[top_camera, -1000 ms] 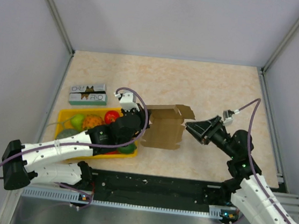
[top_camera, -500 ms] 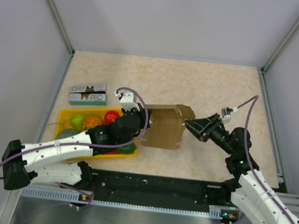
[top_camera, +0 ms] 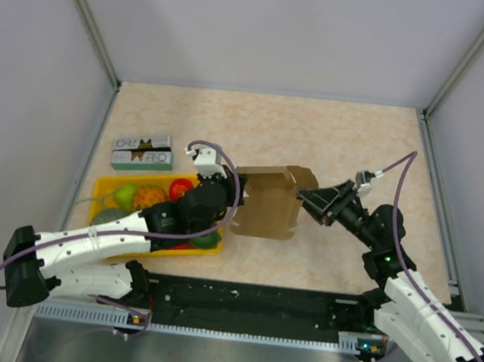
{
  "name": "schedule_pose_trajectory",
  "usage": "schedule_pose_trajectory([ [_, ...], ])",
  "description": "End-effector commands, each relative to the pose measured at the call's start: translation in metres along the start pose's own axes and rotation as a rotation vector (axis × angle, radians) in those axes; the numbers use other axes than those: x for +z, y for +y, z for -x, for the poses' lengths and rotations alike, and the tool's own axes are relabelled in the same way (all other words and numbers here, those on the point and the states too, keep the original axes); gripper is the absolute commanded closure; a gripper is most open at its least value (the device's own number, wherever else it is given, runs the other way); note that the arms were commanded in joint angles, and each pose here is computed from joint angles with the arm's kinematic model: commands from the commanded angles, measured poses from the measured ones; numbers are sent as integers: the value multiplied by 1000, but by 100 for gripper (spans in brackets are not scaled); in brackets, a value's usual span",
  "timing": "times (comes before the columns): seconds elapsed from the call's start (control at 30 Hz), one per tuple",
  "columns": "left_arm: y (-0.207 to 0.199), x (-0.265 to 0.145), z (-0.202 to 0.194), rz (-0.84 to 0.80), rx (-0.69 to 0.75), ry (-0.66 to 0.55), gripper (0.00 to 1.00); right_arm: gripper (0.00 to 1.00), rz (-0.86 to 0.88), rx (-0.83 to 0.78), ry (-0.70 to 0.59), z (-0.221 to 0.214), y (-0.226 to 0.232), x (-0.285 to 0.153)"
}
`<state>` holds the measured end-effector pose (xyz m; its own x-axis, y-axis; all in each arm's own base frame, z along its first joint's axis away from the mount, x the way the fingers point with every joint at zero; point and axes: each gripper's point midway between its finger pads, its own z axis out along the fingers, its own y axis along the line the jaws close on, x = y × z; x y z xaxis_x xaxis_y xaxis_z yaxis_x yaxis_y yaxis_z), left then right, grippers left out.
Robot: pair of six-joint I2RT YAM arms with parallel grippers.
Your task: Fold the paper box
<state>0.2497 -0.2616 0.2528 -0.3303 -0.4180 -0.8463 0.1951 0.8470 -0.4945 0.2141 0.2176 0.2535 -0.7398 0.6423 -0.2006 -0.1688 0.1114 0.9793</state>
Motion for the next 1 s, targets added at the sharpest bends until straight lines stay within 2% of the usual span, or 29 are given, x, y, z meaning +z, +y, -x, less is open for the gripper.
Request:
schedule_pose_trajectory([
  [0.0, -11, 1, 4, -46, -20, -12, 100, 52, 73, -23, -13, 1, 18, 2],
  [0.23, -14, 0, 5, -55, -27, -14, 100, 66, 73, -12, 6, -7, 15, 8],
  [0.3, -14, 1, 5, -54, -25, -13, 100, 66, 58, -14, -5, -6, 11, 9],
  [0.37, -14, 1, 5, -55, -23, -12, 100, 77, 40, -11, -10, -7, 6, 8],
  [0.43, -13, 0, 5, -55, -22, -11, 100, 100, 31, -13, -22, -6, 3, 8],
  [0.63, -9, 0, 4, -34, -5, -8, 100, 100, -71, -51, -31, -6, -18, 7],
  [0.67, -9, 0, 5, -29, -4, -11, 100, 93, -75, -45, -18, -9, -20, 6],
  [0.7, -6, 1, 6, -14, 1, -14, 100, 55, -78, -45, -9, -11, -24, 4],
  [0.77, 4, 1, 4, 37, 34, -7, 100, 46, -102, -73, 8, -17, -31, -6],
  [0.8, 3, 1, 8, 48, 52, -6, 100, 35, -130, -125, 13, -19, -38, -12],
  [0.83, 13, 0, 1, 89, 97, 28, 100, 31, -220, -122, 37, -25, -57, -21],
  [0.87, 17, 0, 3, 115, 114, 28, 100, 29, -206, -163, 34, -24, -52, -29],
  [0.9, 19, 2, 5, 135, 117, 38, 100, 29, -235, -255, 70, -28, -61, -36],
  [0.93, 22, 2, 4, 144, 130, 54, 100, 29, -314, -276, 98, -31, -72, -48],
  [0.97, 25, 1, -2, 141, 150, 98, 100, 29, -321, -319, 101, -29, -71, -53],
])
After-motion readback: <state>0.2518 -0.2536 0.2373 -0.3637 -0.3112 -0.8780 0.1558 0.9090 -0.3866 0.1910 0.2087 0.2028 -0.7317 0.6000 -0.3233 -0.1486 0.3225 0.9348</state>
